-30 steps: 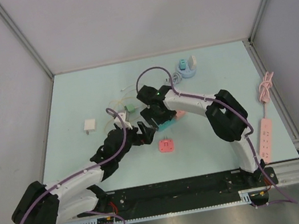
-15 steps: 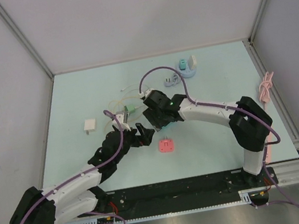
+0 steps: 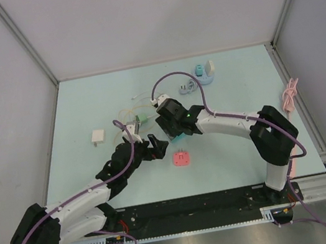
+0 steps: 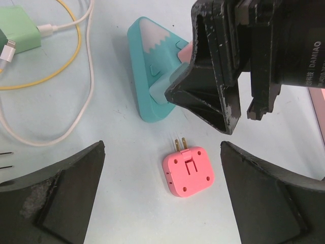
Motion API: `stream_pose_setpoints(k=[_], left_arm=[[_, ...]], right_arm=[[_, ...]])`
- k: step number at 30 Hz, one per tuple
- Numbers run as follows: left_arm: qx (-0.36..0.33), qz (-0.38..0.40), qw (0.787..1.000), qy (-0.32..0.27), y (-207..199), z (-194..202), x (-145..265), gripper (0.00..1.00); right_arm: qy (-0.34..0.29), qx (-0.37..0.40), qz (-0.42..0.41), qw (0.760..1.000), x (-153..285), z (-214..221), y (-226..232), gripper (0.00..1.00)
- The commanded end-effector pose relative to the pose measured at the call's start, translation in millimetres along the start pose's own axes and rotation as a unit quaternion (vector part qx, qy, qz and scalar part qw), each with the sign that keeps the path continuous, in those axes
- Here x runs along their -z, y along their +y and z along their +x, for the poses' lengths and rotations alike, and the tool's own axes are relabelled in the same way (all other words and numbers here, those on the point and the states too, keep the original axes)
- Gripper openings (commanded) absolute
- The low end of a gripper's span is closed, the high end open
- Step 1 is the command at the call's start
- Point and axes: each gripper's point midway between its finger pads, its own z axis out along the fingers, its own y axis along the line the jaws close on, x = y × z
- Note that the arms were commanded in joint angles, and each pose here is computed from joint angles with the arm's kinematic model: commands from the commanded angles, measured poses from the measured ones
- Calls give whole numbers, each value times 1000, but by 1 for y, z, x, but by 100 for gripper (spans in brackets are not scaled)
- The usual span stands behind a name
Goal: Insert the plug
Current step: Move the socket to the center of the board.
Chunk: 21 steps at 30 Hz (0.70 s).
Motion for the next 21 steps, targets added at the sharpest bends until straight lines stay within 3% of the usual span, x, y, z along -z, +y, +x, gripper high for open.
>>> stream_pose_setpoints(k=[1, 5, 8, 14, 21], left_arm=[[8, 0, 1000, -15, -1, -7, 0, 100], [8, -1, 1000, -13, 0, -6, 0, 100], [8, -1, 1000, -16, 0, -8, 1, 100], [7, -5, 1000, -16, 1, -7, 2, 100], [12, -8, 1000, -22, 2, -10, 5, 100]], right_arm=[[-26, -4, 15, 1000, 1, -8, -6, 60], [-16, -1, 8, 1000, -1, -3, -3, 54], [-7, 3, 7, 1000, -4, 3, -2, 43], [18, 16, 8, 1000, -14, 23, -5, 0], [76, 60, 15, 995, -30, 72, -4, 0]])
